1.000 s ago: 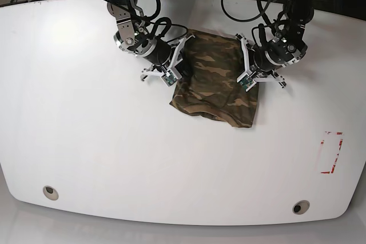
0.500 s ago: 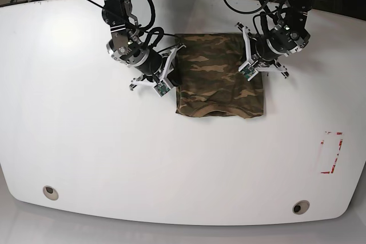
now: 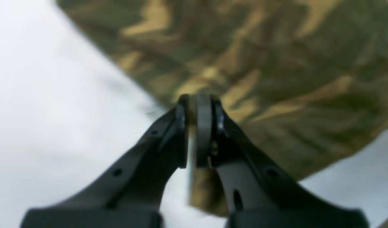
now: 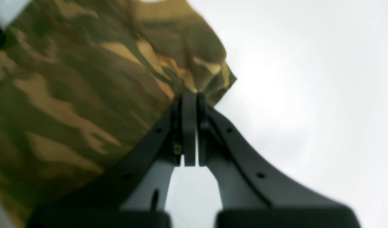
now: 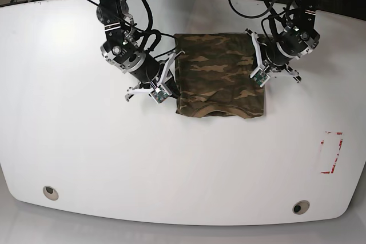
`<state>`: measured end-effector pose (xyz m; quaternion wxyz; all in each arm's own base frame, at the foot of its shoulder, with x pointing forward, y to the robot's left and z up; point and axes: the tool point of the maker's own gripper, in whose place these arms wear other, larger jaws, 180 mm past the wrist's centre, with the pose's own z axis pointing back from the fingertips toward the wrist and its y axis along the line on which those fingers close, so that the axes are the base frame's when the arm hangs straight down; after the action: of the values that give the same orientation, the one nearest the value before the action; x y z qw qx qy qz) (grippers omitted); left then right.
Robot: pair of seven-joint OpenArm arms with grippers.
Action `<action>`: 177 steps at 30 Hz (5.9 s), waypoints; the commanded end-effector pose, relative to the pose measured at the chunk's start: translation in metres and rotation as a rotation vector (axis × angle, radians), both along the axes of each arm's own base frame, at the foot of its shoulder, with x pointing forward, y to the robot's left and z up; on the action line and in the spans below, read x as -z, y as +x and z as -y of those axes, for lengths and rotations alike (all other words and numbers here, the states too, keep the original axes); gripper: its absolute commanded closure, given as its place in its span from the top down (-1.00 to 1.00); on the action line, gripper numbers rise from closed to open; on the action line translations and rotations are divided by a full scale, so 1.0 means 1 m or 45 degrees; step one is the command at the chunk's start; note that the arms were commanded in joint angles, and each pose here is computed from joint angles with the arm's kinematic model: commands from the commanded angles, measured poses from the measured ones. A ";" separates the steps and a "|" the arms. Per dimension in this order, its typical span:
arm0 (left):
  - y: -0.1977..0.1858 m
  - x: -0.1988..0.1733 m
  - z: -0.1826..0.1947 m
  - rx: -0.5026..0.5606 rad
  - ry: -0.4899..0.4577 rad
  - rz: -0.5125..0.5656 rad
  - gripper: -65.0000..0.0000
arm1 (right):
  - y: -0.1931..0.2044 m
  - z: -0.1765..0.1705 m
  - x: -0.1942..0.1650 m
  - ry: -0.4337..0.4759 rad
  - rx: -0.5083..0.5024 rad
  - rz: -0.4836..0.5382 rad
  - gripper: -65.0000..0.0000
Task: Layout the t-shirt on the table in an organized manner, then fold the t-shirt properly
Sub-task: 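Release the shirt and raise the right gripper away, then push the folded shirt away from the right gripper with the left gripper, then press the folded shirt further toward the table edge with the left gripper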
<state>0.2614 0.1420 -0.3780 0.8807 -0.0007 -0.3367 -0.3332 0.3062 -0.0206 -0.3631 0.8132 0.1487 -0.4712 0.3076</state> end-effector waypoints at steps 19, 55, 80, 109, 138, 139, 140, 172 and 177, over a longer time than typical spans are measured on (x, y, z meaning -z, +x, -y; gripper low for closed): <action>0.059 -0.087 0.062 -0.094 -0.467 0.567 -0.92 | -0.006 0.036 -0.027 0.014 0.190 0.098 -1.00; 0.024 0.078 0.107 -0.013 -0.100 0.205 -0.92 | -0.062 0.086 -0.015 -0.052 0.337 0.002 -1.00; -0.032 0.095 -0.094 -0.272 0.082 0.066 -0.92 | -0.078 0.082 -0.009 -0.048 0.328 -0.041 -1.00; -0.017 -0.001 -0.075 -0.320 0.094 0.263 -0.92 | -0.082 0.081 -0.008 -0.049 0.325 -0.051 -1.00; -0.085 0.027 -0.038 -0.328 -0.012 0.071 -0.92 | -0.086 0.074 -0.008 -0.047 0.258 -0.058 -1.00; -0.085 0.027 -0.038 -0.329 -0.009 0.071 -0.92 | -0.086 0.074 -0.008 -0.047 0.258 -0.058 -1.00; -0.085 0.027 -0.040 -0.329 -0.004 0.072 -0.92 | -0.086 0.074 -0.008 -0.047 0.258 -0.058 -1.00; -0.096 -0.004 -0.179 -0.609 0.309 0.144 -0.92 | -0.095 0.067 -0.004 -0.046 0.186 -0.082 -1.00; -0.096 -0.006 -0.181 -0.614 0.310 0.152 -0.92 | -0.095 0.067 -0.005 -0.044 0.187 -0.080 -1.00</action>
<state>0.1597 0.3210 -0.3820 0.9146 0.1978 -0.3203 -0.1473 0.2045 -0.0898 -0.3719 0.8630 0.1065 -0.4258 0.2503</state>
